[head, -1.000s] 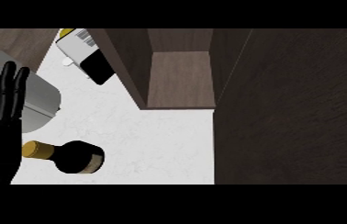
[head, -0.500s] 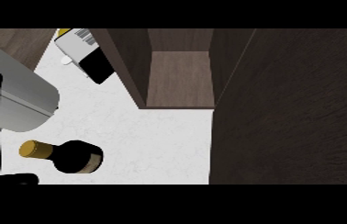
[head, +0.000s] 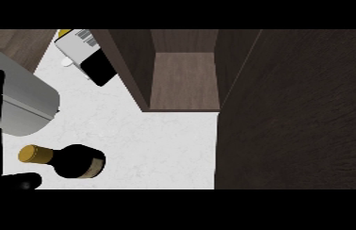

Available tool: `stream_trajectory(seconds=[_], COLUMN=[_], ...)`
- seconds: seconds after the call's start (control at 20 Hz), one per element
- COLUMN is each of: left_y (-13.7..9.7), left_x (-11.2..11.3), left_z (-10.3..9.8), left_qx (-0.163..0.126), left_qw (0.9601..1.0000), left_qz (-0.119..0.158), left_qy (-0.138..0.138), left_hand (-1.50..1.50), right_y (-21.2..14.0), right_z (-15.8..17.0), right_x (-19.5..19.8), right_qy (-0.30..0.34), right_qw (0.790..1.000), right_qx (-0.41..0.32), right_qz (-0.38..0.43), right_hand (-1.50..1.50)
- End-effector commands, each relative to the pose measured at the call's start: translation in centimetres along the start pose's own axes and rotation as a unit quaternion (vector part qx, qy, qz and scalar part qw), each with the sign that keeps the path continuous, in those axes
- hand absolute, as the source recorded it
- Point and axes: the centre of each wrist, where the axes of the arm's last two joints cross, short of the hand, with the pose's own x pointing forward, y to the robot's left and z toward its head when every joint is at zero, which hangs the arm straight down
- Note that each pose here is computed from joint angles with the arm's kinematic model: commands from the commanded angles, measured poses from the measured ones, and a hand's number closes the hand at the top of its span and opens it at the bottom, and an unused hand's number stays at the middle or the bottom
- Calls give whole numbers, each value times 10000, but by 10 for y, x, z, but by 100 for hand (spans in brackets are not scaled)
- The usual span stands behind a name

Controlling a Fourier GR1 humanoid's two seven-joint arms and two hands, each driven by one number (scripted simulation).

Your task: Pick up the wine, place it into the cabinet and close the cabinet

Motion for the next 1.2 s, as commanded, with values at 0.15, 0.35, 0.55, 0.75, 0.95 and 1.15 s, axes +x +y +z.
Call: stream_trajectory(seconds=[0.15, 0.35, 0.55, 0.75, 0.95, 1.15], left_y=[16, 7, -6, -12, -4, 22], left_x=[-3, 7, 9, 11, -4, 14], left_z=[5, 11, 44, 3, 42, 36], left_qx=[31, 56, 108, 237, 383, 564], left_qw=[10000, 9999, 9999, 9995, 9986, 9972], left_qz=[42, -73, -127, -210, -309, -442], left_qy=[39, 120, 40, 49, 178, 207], left_hand=[-150, -150, -150, -150, -150, -150], right_y=[0, 5, -16, -9, 2, 10], right_z=[8, -14, -10, -16, 0, -23], right_x=[18, 14, 23, 26, 26, 25], right_qy=[66, 31, 63, 34, 95, 35], right_qw=[10000, 10000, 10000, 10000, 9999, 9999], right_qx=[-6, -83, -19, 70, 55, 88], right_qz=[-67, -13, 23, -13, 23, 57], right_hand=[-150, -150, -150, -150, -150, -150])
